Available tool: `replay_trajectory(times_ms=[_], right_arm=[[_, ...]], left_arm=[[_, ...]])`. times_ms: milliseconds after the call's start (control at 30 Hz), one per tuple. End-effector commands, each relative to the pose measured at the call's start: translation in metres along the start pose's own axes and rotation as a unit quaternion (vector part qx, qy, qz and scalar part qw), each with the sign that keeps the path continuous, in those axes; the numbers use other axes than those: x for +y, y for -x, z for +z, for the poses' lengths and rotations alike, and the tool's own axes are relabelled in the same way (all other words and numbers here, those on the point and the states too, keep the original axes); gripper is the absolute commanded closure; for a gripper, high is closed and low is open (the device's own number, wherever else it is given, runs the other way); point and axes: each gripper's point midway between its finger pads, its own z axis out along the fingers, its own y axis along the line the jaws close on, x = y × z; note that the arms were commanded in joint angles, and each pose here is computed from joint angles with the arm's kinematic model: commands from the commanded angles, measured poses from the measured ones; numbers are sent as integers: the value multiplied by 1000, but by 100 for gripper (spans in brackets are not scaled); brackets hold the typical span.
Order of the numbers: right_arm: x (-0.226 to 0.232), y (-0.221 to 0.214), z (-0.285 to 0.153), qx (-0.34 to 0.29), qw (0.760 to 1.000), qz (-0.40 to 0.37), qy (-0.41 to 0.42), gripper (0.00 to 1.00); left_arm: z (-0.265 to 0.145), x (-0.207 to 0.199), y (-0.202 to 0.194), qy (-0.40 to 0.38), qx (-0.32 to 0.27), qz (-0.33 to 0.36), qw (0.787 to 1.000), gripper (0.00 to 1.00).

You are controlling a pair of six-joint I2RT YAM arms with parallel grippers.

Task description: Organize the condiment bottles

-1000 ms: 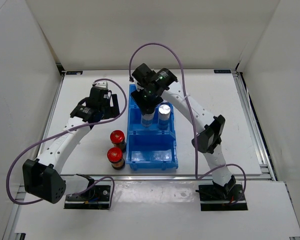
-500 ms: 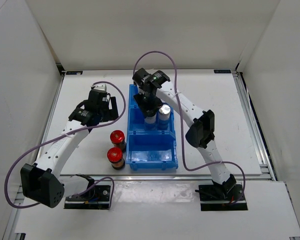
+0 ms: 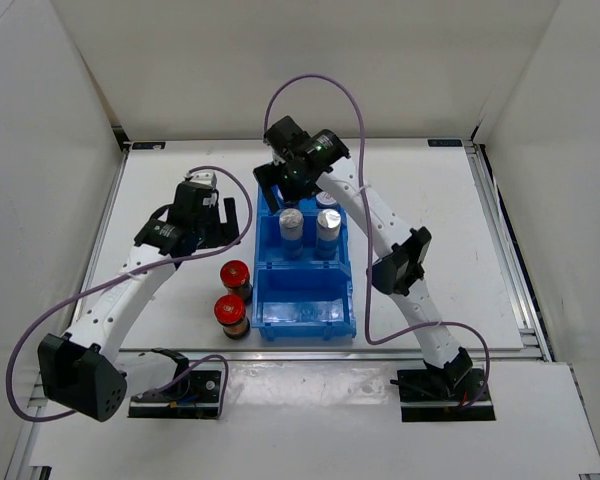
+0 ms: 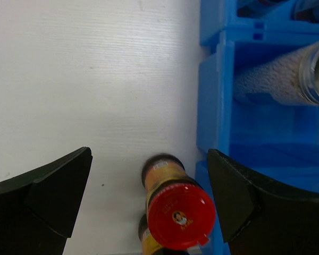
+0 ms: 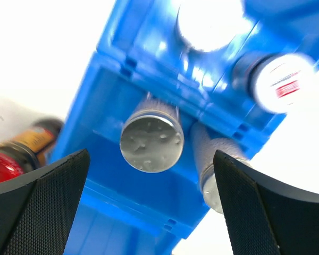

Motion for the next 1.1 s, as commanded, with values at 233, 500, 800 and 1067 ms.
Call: replay_trajectory(times_ms=[233,500,800,1067], right_arm=[[-14,21,-78,-87,995,-8,-55,0],[-6,7,-81,-71,995,-12,-71,0],[-15,-10,-94,-49,993,-16,-110,0],[-17,-16,-93,-37,993,-14,-114,0]], left_arm=[[-49,-38,-40,-123,66,69,988,0],[-61,-67,-75,-190,93,144,967,0],[-46,-40,-77,-89,85,108,986,0],[-38,-31,-89,-74,91,112,987,0]])
